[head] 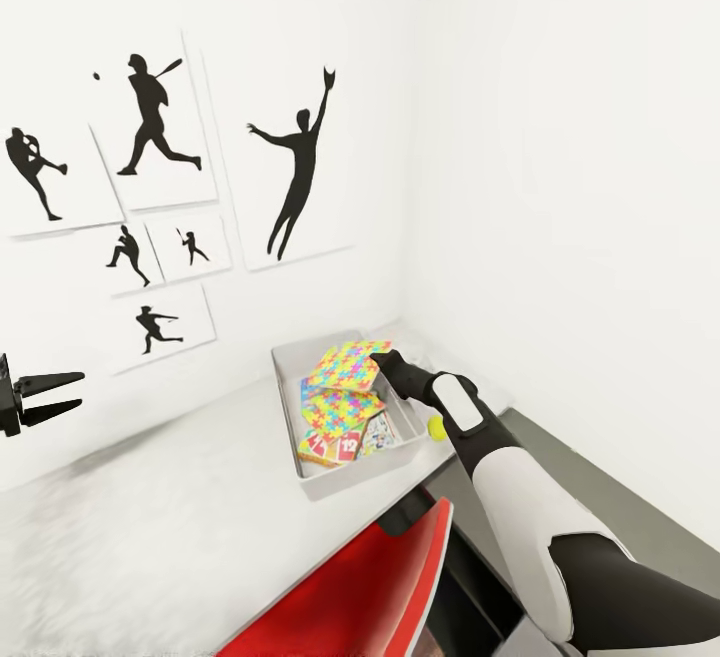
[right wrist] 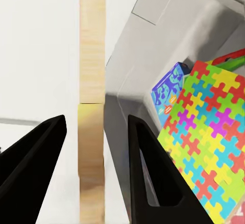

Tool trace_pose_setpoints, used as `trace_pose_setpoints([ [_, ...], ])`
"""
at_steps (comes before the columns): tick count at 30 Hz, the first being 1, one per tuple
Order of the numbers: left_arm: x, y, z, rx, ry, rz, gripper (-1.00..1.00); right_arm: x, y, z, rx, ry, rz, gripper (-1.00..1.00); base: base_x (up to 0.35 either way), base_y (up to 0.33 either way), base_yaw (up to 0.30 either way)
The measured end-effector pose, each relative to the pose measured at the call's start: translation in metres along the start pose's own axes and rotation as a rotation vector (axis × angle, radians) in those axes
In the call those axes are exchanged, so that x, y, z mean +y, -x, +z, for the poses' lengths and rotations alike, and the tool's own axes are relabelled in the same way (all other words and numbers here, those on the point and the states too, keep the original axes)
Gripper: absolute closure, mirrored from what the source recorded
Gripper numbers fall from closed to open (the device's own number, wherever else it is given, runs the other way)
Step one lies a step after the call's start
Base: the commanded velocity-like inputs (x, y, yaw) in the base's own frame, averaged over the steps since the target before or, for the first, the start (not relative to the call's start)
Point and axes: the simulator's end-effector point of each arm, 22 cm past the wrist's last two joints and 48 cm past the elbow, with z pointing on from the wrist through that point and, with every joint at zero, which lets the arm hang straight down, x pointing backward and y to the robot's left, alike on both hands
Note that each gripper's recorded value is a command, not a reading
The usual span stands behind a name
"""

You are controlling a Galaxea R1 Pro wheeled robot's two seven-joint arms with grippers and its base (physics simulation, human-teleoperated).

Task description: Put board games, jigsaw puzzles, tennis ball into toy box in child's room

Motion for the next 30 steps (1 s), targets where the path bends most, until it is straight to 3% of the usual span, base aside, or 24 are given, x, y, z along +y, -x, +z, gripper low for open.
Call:
trace_pose_setpoints([
  [14,0.010,-0.004,0.006,0.012,0.010,-0.014,-1.00,-0.011,0.005,0.007,-0.035,-0.011,0.005,1.00,0.000,0.000,0.162],
  [22,0.015,-0.008,0.012,0.020,0.010,-0.025,-1.00,-0.011,0.012,0.010,-0.069,0.018,0.094,1.00,0.000,0.000,0.145],
  [30,0.021,-0.011,0.015,0.027,0.017,-0.033,-1.00,-0.007,0.013,0.013,-0.074,0.059,0.112,1.00,0.000,0.000,0.018],
])
